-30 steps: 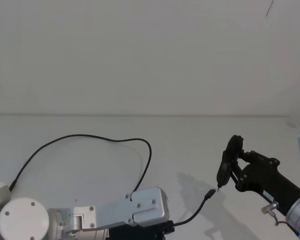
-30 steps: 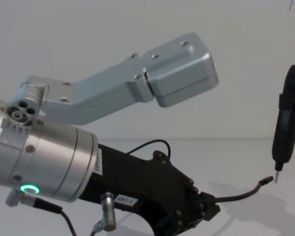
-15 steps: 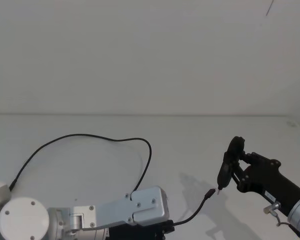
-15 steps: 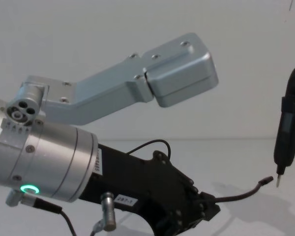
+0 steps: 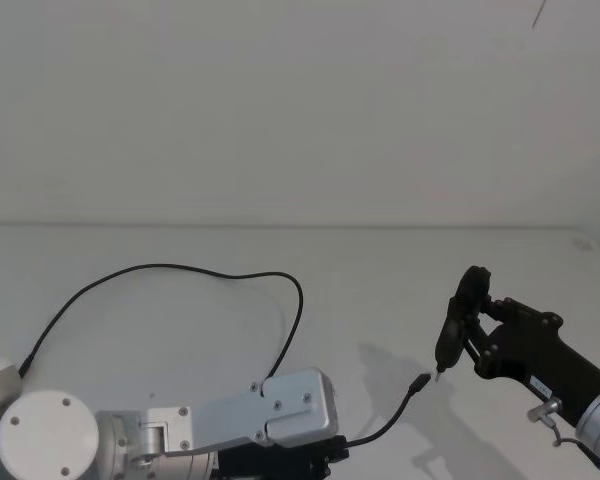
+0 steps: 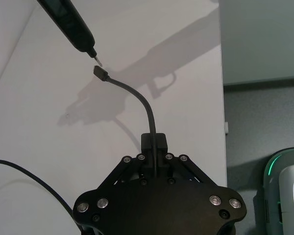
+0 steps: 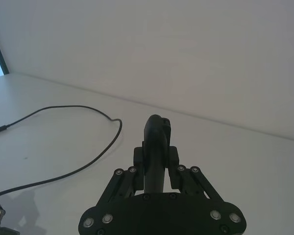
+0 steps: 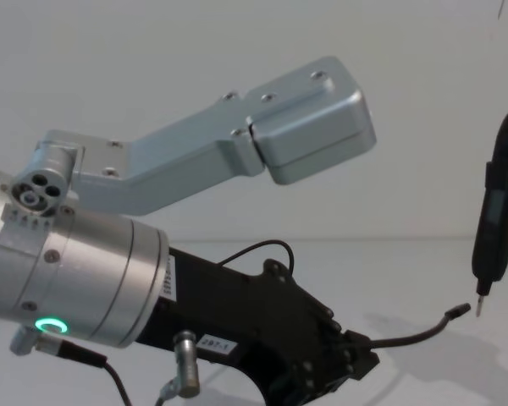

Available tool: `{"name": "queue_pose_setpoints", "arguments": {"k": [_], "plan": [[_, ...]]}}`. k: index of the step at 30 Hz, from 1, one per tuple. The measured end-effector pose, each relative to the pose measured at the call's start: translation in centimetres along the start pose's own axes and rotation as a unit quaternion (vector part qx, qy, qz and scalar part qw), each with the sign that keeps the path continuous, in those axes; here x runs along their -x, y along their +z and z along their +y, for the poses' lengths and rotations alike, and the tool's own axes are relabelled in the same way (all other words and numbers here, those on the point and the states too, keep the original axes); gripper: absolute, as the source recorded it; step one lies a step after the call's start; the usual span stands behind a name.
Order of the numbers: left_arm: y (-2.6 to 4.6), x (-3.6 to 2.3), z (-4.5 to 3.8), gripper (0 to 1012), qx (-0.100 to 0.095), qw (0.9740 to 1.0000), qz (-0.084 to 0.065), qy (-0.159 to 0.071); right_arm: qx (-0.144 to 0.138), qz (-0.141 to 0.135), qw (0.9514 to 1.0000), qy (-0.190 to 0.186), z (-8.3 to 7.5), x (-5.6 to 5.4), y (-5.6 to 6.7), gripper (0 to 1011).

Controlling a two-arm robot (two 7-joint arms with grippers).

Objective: Pick up the data cable with the one hand.

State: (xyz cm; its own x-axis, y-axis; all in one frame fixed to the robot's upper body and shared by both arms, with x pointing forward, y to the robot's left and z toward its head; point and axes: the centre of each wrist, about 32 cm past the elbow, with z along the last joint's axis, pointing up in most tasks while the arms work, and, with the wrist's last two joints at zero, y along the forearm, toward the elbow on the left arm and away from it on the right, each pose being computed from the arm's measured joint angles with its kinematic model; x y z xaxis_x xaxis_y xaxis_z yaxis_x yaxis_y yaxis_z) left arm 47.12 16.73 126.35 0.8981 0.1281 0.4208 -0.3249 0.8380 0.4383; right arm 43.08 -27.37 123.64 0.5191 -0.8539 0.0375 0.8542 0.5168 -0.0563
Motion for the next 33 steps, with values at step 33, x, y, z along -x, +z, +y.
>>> {"name": "queue_pose_setpoints", "arguments": {"k": [33], "plan": [[0.00, 0.00, 0.00, 42, 0.000, 1.0000, 0.000, 0.000, -0.017, -0.008, 0.9998, 0.006, 0.19, 0.07, -0.28, 279]]}}
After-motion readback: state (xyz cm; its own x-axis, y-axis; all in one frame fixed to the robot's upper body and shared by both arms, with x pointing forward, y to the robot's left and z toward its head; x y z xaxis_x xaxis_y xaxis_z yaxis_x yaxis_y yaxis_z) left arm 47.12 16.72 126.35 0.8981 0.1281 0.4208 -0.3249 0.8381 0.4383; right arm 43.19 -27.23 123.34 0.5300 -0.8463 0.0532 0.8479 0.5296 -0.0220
